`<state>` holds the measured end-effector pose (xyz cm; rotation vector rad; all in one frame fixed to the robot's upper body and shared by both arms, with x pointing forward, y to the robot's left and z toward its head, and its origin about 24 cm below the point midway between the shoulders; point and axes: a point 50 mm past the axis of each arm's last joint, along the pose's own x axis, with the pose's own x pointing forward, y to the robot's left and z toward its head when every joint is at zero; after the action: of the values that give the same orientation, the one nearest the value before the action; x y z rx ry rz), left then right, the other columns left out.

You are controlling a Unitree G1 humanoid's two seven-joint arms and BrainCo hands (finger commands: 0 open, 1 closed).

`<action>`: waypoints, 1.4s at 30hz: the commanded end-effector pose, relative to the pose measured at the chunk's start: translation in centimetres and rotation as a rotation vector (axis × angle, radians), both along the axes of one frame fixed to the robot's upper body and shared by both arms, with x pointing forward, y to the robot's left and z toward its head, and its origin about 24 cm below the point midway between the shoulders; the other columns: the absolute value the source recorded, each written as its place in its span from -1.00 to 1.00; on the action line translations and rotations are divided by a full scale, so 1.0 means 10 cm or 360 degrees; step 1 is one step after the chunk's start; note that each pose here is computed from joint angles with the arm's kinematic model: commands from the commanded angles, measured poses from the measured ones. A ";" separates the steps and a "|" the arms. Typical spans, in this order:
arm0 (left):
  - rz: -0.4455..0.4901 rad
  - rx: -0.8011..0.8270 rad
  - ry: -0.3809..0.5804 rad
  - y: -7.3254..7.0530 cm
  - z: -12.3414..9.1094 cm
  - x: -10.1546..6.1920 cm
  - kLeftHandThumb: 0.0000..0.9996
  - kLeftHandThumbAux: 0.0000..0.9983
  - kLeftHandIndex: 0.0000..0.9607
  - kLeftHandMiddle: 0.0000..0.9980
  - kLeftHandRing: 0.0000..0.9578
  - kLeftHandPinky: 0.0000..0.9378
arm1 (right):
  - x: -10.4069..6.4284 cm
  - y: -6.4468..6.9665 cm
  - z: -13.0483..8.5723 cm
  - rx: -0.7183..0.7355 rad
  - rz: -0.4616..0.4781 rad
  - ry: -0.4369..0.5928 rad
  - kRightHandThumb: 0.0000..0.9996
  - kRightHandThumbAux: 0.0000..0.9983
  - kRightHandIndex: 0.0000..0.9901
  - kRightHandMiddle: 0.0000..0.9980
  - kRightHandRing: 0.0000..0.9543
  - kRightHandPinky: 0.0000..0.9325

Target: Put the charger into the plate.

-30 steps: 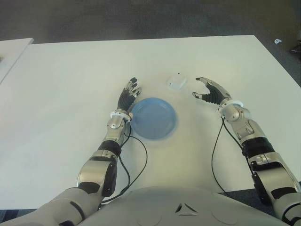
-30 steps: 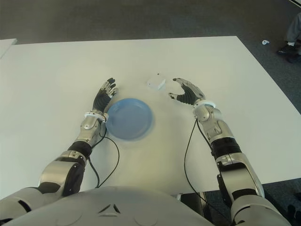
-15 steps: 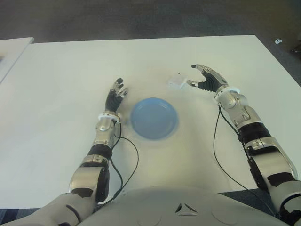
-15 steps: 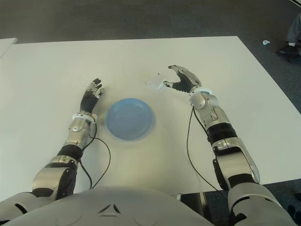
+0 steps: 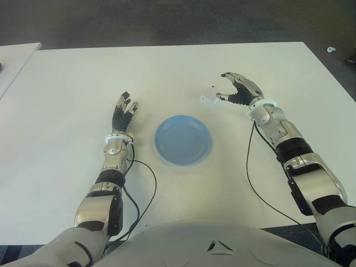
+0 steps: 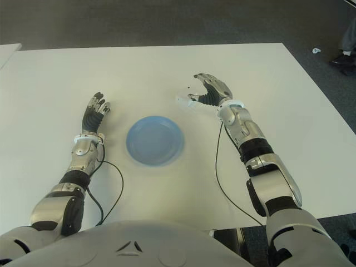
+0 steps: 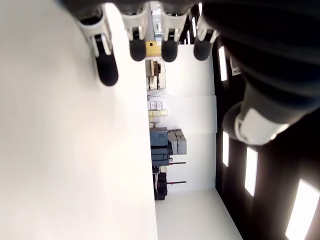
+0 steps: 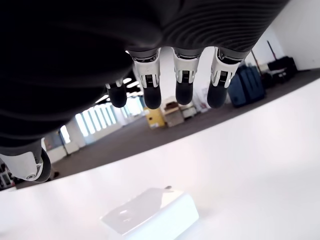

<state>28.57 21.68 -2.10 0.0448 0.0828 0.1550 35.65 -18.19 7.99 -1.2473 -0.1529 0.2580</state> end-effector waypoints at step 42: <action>-0.0003 0.0002 0.0131 0.05 -0.15 -0.08 -0.99 0.18 -1.00 -0.96 -0.99 -0.97 | 0.02 -0.03 -0.31 -0.0041 -0.0078 0.0065 -1.00 -0.18 -1.00 -0.92 -0.95 -1.00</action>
<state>28.63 22.50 -2.18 0.0517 0.0810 0.1770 35.97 -19.11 5.59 -1.2698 -0.0827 0.2124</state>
